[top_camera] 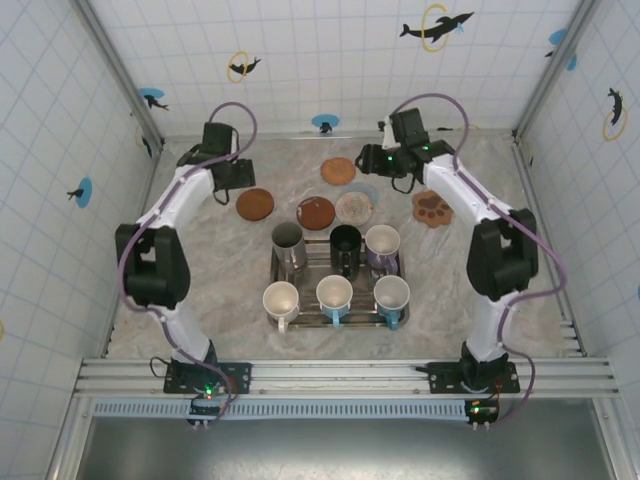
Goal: Place the cup by the coaster
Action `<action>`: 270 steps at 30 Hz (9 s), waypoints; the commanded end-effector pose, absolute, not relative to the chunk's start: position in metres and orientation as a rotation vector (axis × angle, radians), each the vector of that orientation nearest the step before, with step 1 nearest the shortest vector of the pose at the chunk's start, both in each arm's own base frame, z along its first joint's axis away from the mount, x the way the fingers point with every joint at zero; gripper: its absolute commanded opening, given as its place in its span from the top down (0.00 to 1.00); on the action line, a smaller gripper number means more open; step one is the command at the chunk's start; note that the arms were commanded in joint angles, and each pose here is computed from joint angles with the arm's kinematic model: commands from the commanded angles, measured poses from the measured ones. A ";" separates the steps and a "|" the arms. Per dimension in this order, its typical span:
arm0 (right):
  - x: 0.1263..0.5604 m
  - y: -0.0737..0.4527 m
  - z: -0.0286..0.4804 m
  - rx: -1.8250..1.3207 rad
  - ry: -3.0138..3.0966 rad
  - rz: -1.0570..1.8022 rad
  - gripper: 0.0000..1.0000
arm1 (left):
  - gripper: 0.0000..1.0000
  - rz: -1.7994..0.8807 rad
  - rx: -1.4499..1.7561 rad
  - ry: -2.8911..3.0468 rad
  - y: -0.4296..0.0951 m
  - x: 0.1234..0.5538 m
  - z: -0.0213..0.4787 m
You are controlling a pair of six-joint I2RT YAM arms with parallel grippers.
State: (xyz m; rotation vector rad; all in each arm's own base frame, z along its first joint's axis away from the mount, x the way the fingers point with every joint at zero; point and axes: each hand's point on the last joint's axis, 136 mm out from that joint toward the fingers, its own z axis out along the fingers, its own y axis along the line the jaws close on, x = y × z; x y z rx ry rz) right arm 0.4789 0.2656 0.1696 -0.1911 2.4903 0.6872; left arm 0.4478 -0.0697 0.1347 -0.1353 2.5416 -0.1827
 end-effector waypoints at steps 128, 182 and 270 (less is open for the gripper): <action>0.435 0.385 0.082 -0.432 2.759 1.078 0.33 | 0.29 -0.651 -0.016 2.638 -0.180 0.430 0.066; 0.410 0.399 0.034 -0.418 2.877 1.105 0.34 | 0.30 -0.652 -0.037 2.740 -0.180 0.421 0.023; 0.513 0.271 0.148 -0.043 2.527 1.131 0.88 | 0.42 -0.805 0.325 2.413 -0.267 0.466 0.183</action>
